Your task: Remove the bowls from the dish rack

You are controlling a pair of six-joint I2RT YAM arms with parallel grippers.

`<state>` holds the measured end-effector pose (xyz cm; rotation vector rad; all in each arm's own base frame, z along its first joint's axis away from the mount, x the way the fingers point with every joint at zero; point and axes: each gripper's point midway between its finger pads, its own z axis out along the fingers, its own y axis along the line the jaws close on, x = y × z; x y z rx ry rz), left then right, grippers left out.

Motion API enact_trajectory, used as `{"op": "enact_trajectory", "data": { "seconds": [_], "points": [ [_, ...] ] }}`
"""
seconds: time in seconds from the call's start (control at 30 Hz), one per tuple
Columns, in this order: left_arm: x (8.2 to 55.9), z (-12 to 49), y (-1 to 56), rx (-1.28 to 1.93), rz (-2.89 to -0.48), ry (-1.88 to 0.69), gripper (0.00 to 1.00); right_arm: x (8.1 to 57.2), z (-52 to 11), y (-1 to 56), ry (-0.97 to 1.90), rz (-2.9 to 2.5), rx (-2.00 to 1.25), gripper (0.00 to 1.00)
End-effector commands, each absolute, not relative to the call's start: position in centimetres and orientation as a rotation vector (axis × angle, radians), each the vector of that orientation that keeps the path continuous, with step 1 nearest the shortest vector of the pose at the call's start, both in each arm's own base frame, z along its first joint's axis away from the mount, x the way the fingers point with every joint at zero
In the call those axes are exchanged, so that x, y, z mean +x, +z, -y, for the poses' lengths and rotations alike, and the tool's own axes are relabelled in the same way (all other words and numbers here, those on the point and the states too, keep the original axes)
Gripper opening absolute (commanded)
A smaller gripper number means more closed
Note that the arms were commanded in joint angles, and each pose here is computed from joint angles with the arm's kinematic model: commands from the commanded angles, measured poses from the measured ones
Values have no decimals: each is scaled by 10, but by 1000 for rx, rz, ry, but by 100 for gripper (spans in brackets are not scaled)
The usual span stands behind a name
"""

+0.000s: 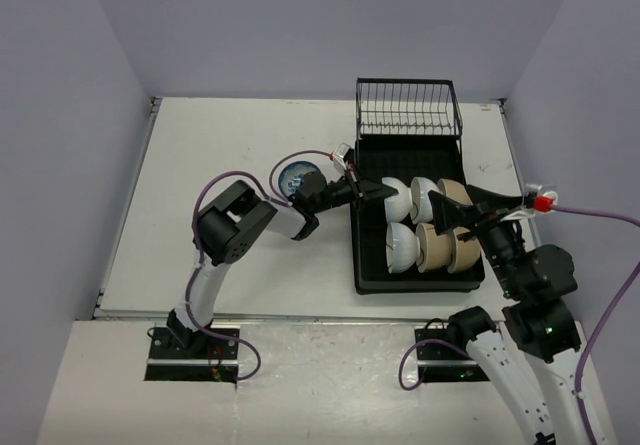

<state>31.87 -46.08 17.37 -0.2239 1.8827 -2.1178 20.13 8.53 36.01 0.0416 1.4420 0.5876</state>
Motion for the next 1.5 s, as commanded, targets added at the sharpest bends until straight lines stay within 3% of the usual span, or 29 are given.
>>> {"op": "enact_trajectory", "data": {
  "seconds": [0.0,1.47],
  "points": [
    [303,440,268,40,-1397,-2288,0,205,-87,361,579,-1438,28,99],
    [292,416,318,112,-1168,-2383,0,206,-93,359,597,-1452,1,99]
  ]
}}
